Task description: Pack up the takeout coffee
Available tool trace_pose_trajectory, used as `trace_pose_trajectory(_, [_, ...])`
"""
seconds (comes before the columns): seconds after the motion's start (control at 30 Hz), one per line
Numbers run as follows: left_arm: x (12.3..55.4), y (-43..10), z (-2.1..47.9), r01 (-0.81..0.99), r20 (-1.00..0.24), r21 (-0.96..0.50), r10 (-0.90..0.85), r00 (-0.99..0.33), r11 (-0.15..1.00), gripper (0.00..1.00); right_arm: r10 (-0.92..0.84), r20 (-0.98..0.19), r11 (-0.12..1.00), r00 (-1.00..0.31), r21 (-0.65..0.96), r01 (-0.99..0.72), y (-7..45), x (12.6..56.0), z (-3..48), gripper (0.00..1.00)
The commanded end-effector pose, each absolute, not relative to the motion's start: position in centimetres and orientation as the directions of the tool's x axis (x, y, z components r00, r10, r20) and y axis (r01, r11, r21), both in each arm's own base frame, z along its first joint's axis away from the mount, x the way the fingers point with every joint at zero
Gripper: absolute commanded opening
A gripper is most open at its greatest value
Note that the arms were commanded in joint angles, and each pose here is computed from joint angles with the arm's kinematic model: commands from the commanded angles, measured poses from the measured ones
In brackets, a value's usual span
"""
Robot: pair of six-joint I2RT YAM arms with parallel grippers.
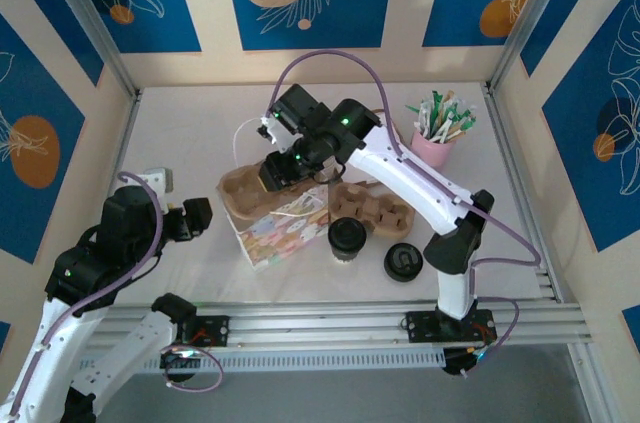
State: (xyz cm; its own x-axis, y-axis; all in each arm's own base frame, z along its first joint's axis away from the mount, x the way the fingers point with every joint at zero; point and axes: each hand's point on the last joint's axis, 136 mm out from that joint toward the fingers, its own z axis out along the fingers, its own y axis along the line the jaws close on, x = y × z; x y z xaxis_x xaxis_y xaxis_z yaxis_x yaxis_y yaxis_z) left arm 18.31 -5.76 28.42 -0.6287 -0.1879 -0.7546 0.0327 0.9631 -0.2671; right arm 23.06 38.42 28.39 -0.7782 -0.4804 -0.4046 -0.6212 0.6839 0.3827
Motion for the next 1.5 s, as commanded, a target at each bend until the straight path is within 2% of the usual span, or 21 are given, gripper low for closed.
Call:
trace_pose_trajectory(0.0, [18.1,-5.2,29.0,0.026,-0.767,-0.250,-0.181,-0.615,0.968,0.77,-0.516,-0.386,0.689,-0.765,0.344,-0.638,38.3,22.7,27.9,0.40])
trace_pose_trajectory(0.57, [18.2,-5.6,28.4,0.033,-0.752,-0.256,-0.178,-0.635,0.966,0.78,-0.526,-0.350,0.722,-0.775,0.297,-0.625,38.2,22.9,26.3,0.40])
trace_pose_trajectory(1.13, [18.5,-6.3,27.9,0.048,-0.741,-0.276,-0.181,-0.646,0.960,0.78,-0.565,-0.296,0.764,-0.770,0.163,-0.624,37.8,23.4,24.1,0.40])
trace_pose_trajectory(1.37, [19.1,-7.4,27.7,0.071,-0.729,-0.308,-0.188,-0.658,0.949,0.79,-0.562,-0.291,0.762,-0.774,0.180,-0.621,38.0,23.2,24.0,0.40])
trace_pose_trajectory(1.47, [19.9,-7.3,27.3,0.023,-0.716,-0.319,-0.225,-0.661,0.948,0.79,-0.558,-0.295,0.759,-0.776,0.198,-0.621,38.3,23.0,24.2,0.40])
